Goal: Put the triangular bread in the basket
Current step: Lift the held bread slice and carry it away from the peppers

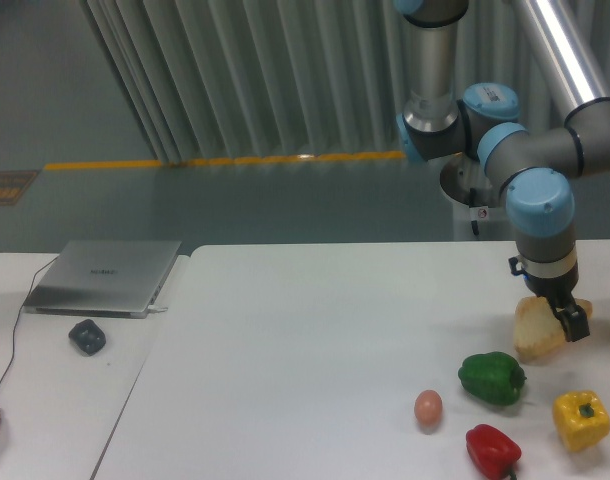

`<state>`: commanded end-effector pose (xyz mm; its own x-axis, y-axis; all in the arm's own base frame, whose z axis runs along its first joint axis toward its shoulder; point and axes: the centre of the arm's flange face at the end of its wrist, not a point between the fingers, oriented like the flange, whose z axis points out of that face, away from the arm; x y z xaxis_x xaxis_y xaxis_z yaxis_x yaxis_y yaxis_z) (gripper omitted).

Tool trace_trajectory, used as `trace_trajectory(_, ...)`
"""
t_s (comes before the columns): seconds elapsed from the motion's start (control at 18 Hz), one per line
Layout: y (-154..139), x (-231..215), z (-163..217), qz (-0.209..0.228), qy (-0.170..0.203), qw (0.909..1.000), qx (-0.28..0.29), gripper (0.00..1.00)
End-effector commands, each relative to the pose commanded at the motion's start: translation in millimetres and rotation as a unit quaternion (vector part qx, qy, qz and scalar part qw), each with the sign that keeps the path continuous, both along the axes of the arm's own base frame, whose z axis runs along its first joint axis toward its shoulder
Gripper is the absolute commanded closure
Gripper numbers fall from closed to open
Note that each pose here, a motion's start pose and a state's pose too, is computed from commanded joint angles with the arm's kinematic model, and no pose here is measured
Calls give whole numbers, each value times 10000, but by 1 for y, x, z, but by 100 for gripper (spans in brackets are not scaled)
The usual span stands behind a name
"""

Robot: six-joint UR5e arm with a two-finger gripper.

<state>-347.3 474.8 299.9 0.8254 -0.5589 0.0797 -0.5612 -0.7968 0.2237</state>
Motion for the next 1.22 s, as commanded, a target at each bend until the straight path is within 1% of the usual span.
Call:
trace_trajectory(0.17,8,6,-8,441,88,9990,-26,0)
trace_trajectory(0.33,8,4,-11,814,160,9966,-10,0)
trace_trajectory(0.5,8,3,-11,1299,216,9913,70,0)
trace_trajectory(0.61,10,5,-13,1463,164,9890,138,0)
trace_trajectory(0.72,14,6,-16,1789,208,9834,224,0)
trace_trajectory(0.78,15,7,-15,1883,218,9815,265,0)
trace_trajectory(0.89,17,9,-17,1960,97,9799,369,0)
trace_trajectory(1.11,25,16,-21,1951,102,9801,360,0)
trace_trajectory(1.22,29,20,-28,1863,106,9820,296,0)
